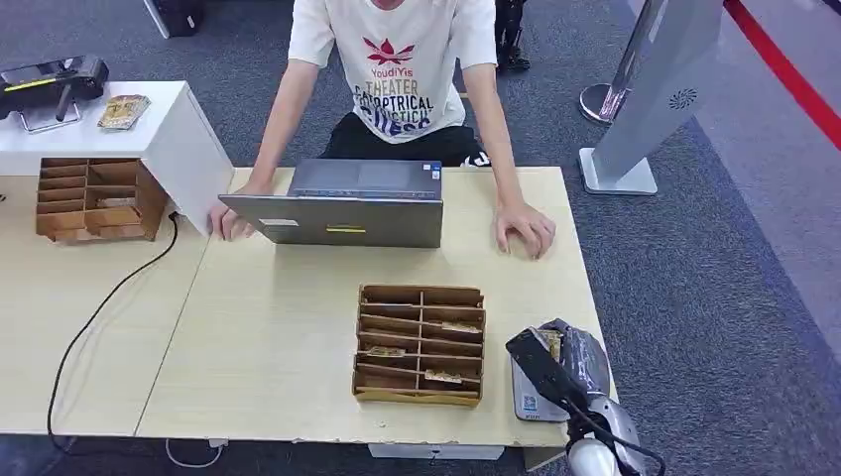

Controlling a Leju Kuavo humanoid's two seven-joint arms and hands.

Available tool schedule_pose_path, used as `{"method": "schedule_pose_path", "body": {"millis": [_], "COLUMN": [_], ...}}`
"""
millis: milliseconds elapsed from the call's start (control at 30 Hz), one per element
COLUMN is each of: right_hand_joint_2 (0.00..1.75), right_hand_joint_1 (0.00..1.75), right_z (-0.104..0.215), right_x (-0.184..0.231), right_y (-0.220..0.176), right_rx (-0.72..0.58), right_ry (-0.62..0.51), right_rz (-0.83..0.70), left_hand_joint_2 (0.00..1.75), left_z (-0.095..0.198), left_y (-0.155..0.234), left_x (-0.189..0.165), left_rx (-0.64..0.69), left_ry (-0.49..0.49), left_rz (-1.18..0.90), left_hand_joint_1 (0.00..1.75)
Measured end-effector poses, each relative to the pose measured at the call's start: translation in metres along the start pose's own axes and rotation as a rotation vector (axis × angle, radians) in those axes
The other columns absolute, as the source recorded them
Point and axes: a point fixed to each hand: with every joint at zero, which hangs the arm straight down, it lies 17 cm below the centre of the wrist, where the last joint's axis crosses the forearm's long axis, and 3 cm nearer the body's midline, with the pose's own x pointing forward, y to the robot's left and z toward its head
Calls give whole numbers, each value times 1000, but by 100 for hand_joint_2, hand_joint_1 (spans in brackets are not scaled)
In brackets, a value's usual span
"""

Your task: Pass the card to the sensor for recognition and then transmit it.

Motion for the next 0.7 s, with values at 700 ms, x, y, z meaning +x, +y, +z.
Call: {"method": "schedule_pose_path", "body": {"millis": [700], "right_hand_joint_2": [175], "right_hand_joint_1": [175], "right_z": [0], "right_x": [-10], "right_y": [4], "right_rx": [16], "right_ry": [22], "right_rz": [3], "left_hand_joint_2": [0], "left_z": [0], "left_y": [0], "left_x": [0], "left_rx": [-2], "left_ry": [2], "left_rz": [7], "left_hand_joint_1": [0]}}
